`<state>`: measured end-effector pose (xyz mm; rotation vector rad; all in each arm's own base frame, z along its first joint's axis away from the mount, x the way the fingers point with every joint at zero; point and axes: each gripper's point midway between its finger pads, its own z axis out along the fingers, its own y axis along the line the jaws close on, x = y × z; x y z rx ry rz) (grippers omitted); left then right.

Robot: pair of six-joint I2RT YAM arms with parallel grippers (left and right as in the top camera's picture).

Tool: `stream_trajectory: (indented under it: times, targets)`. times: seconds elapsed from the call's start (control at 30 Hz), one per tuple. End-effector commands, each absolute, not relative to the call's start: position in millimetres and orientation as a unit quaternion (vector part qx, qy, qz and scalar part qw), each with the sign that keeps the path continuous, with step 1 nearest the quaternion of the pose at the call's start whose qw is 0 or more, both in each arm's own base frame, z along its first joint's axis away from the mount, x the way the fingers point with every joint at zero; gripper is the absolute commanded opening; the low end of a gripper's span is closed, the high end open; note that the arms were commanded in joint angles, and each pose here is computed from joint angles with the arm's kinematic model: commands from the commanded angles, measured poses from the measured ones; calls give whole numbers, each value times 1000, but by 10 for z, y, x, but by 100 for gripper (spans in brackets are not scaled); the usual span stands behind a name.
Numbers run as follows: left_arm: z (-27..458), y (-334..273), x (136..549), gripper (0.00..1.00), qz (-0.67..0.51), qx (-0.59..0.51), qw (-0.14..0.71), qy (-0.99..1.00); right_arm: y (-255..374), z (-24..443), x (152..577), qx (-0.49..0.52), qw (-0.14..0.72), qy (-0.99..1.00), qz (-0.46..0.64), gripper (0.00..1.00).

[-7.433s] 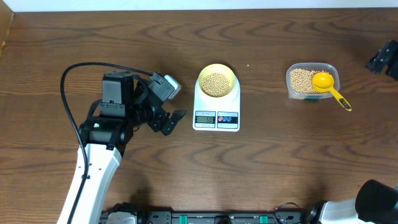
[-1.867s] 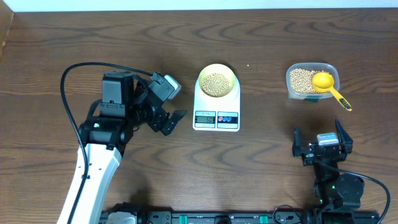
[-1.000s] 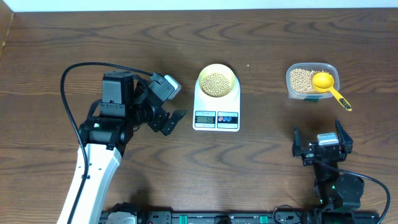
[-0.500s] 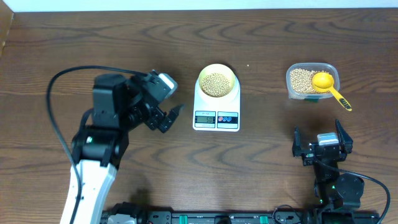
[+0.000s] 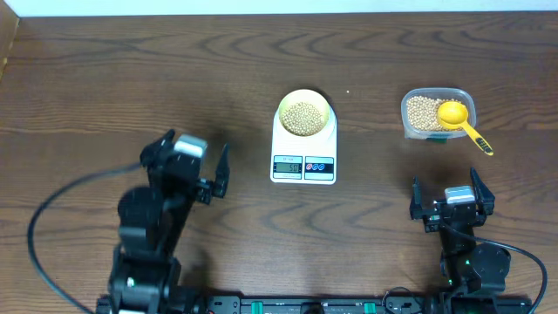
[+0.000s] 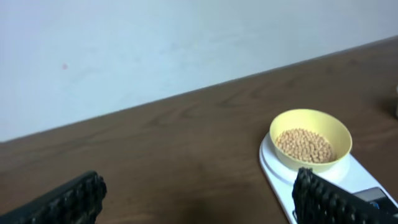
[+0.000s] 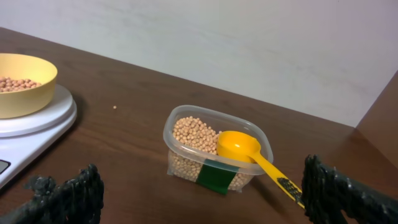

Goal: Scoop item into bowl and weigh 50g on scale

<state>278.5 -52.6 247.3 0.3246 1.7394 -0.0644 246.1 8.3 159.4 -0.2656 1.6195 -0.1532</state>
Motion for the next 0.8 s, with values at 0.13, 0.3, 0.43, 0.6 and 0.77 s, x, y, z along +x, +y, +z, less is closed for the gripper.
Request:
stream_trajectory:
  times: [0.13, 0.3, 0.43, 0.6, 0.77]
  targets:
    - [2204, -264, 2570, 98, -8, 80, 676, 732, 73, 1584, 2460, -111, 680, 722, -66, 99]
    - [2111, -134, 2473, 98, 10, 62, 697, 714, 73, 1584, 2460, -111, 680, 722, -66, 99]
    - [2020, -35, 2433, 98, 19, 40, 706, 707, 73, 1584, 2460, -111, 680, 722, -66, 99]
    - [1828, 4, 2426, 98, 21, 32, 698, 715, 73, 1585, 2460, -111, 680, 722, -66, 99]
    - [1551, 5, 2441, 98, 19, 32, 671, 741, 73, 1584, 2460, -111, 680, 722, -66, 99]
